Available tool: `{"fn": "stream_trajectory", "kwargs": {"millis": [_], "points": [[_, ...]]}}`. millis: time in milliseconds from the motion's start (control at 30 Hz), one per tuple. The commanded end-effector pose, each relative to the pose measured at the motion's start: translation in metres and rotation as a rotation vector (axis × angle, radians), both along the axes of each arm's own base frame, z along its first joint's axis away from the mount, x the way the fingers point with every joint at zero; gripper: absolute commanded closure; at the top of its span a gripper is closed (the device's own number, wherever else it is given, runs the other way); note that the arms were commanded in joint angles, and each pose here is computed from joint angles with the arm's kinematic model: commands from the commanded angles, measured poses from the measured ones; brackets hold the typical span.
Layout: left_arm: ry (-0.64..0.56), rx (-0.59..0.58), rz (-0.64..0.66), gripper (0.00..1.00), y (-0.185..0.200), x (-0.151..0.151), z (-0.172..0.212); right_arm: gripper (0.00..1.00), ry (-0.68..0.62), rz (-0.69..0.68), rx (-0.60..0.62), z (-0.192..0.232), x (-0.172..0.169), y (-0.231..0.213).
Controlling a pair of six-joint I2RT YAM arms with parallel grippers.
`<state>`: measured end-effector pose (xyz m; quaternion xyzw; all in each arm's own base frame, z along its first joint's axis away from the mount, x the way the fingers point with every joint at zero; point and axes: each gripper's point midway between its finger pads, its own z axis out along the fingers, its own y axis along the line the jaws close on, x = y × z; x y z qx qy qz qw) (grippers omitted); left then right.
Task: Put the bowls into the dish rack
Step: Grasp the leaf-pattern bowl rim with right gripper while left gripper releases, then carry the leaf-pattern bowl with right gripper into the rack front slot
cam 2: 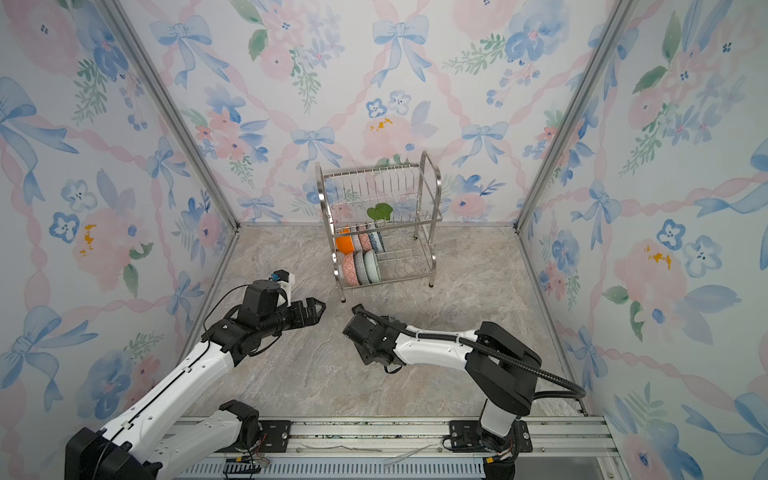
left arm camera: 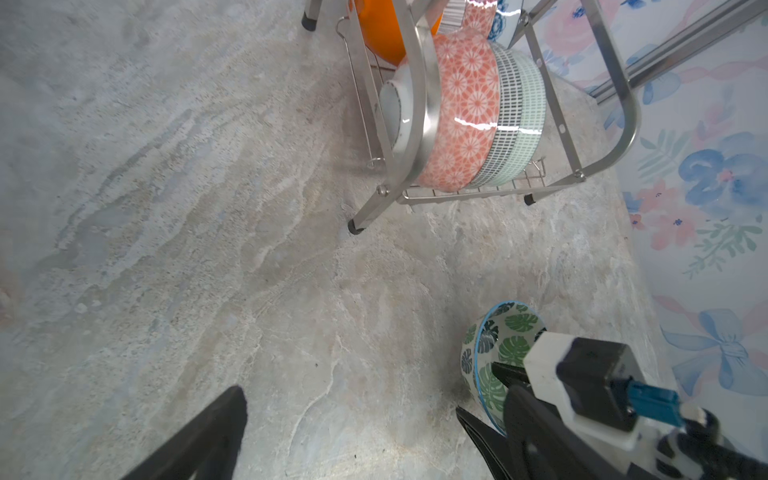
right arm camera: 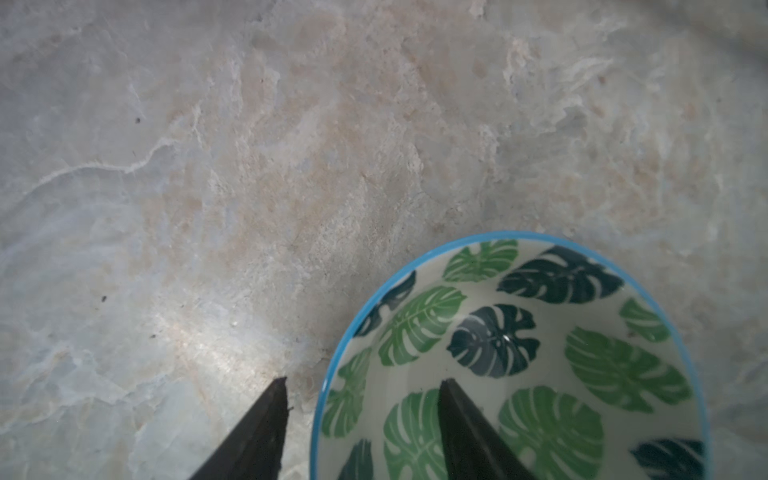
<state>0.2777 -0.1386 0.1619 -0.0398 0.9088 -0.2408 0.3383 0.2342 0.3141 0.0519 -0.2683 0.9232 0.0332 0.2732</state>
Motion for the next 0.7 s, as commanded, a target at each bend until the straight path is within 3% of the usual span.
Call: {"fn": "stream_trajectory", "kwargs": {"millis": [0,400,533,667], "points": [[-0.005,-0.063,-0.024,0.02,-0.007,0.0,0.0,0.5,-0.01,-0.016,-0.024,0.002,0.003,0.004],[-0.003,-0.112,-0.043,0.02,-0.015,0.001,0.009,0.93,-0.009,-0.012,-0.08,-0.008,0.008,-0.001],[0.004,-0.128,-0.059,0.02,-0.019,-0.001,0.008,1.0,-0.014,-0.024,-0.076,-0.005,0.014,-0.007],[0.004,-0.128,-0.075,0.02,-0.024,-0.002,0.007,1.0,-0.025,-0.043,-0.064,0.004,0.022,-0.017]]}}
